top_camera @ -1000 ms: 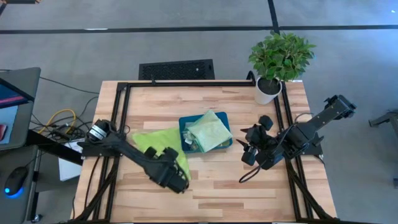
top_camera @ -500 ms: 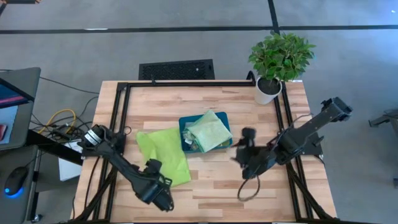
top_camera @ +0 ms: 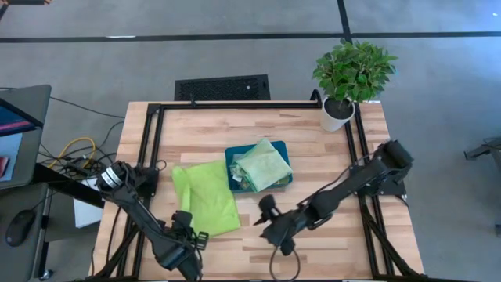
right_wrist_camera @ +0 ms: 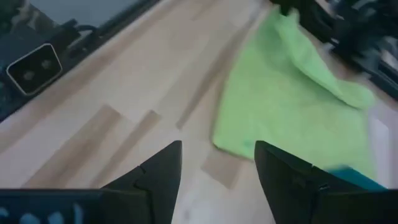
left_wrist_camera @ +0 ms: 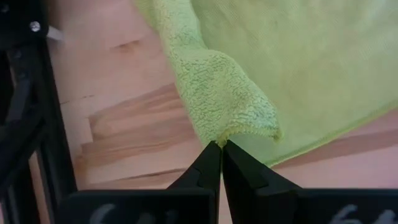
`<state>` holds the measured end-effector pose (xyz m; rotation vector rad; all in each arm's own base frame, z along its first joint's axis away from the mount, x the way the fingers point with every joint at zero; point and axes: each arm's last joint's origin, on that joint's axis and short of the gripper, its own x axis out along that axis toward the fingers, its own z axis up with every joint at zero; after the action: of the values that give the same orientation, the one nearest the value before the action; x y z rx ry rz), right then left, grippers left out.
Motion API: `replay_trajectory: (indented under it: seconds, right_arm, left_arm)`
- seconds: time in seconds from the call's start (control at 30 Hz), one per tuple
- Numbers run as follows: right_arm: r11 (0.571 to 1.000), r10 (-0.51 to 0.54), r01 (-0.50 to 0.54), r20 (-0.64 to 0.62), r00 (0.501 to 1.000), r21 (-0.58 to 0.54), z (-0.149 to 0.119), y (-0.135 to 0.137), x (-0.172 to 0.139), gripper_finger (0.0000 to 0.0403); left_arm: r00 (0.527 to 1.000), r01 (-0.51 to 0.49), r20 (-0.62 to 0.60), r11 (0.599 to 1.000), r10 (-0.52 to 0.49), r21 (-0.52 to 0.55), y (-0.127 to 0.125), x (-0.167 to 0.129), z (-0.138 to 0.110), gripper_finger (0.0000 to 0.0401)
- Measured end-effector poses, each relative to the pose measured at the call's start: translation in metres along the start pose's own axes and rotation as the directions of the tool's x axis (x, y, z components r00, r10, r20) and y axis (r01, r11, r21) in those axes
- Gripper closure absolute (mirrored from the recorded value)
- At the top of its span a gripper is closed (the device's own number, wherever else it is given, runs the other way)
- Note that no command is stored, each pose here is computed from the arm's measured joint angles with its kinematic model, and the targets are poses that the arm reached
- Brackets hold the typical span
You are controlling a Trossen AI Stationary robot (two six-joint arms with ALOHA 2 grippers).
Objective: Fold microfiber towels
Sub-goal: Fold the green microfiber towel
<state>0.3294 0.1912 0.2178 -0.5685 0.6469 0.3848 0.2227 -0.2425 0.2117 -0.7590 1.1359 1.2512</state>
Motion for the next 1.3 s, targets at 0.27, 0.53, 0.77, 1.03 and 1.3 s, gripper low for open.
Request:
replay_trajectory:
  seconds: [0.27, 0.53, 0.77, 1.03, 1.3]
  right_arm:
    - [0.996, 0.010, -0.005, 0.058, 0.998, -0.087, -0.016, 0.012, 0.061, 0.0177]
    - [0.995, -0.034, 0.040, 0.064, 0.997, -0.087, -0.031, 0.007, 0.110, 0.0177]
    - [0.996, -0.055, 0.056, 0.022, 0.998, -0.063, -0.046, -0.004, 0.141, 0.0177]
    - [0.996, -0.061, 0.061, 0.011, 0.998, -0.060, -0.048, -0.005, 0.146, 0.0177]
    - [0.998, -0.049, 0.049, -0.007, 0.999, -0.038, -0.053, -0.012, 0.147, 0.0177]
  left_arm:
    - [0.999, 0.039, 0.010, 0.999, -0.040, 0.016, 0.002, -0.001, -0.006, 0.0401]
    - [0.998, 0.058, -0.003, 0.998, -0.058, 0.021, 0.001, -0.001, -0.008, 0.0401]
    - [0.998, 0.063, -0.007, 0.998, -0.063, 0.020, 0.000, -0.002, -0.008, 0.0401]
    - [0.996, 0.082, -0.027, 0.997, -0.081, 0.014, -0.002, -0.002, -0.010, 0.0401]
    - [0.996, 0.088, -0.034, 0.996, -0.087, 0.012, -0.003, -0.002, -0.011, 0.0401]
